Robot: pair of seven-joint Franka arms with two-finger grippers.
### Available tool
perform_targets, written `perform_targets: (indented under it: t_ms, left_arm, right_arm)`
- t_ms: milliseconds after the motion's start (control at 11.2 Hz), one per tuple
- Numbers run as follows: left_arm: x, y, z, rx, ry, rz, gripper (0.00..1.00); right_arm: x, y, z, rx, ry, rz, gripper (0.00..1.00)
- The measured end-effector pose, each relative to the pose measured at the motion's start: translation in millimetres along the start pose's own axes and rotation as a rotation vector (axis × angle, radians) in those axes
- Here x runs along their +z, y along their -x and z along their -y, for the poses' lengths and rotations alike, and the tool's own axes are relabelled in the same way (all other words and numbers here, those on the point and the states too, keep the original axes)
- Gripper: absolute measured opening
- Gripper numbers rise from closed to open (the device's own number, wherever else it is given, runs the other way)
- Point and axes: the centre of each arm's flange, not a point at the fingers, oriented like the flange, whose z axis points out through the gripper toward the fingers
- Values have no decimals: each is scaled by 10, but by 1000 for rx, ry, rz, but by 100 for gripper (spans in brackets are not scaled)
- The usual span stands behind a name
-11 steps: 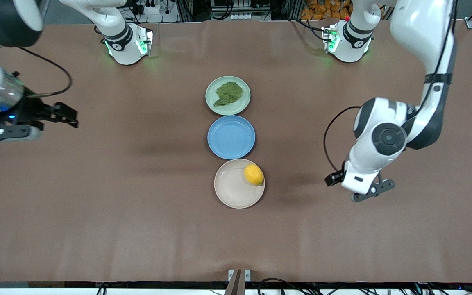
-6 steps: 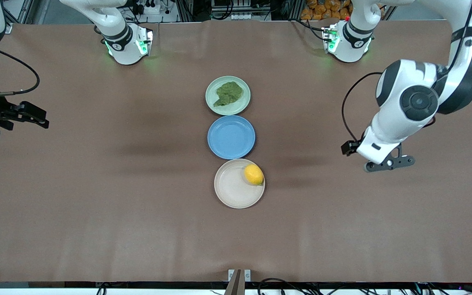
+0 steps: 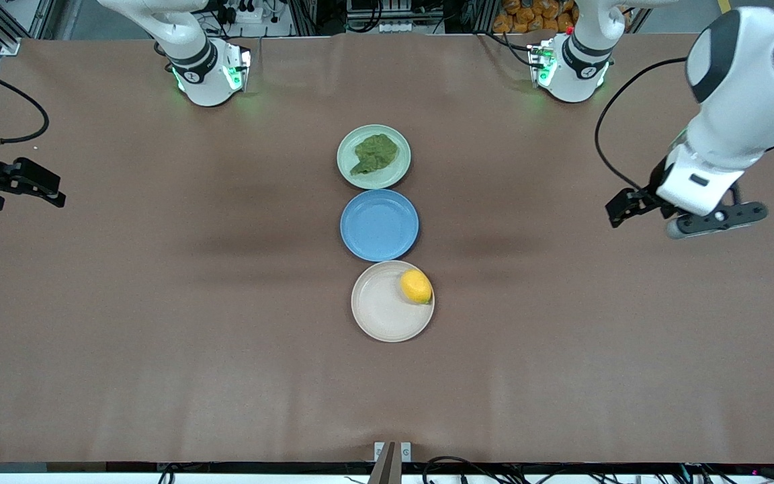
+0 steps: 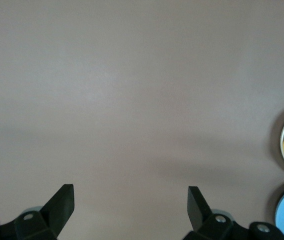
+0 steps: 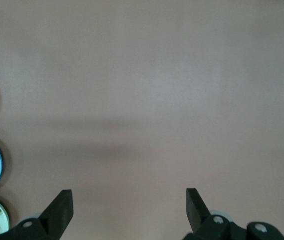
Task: Place lemon and lettuce in plates
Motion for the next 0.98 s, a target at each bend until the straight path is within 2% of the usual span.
perform_targets:
  t_ms: [446, 982]
  left_arm:
    - [-619, -77, 128, 148, 9, -22, 100]
    - [-1079, 21, 126, 219, 23, 35, 100]
  right_arm:
    - [-117, 23, 10, -2, 0, -1, 100]
    - [-119, 17, 140, -26, -1, -1, 100]
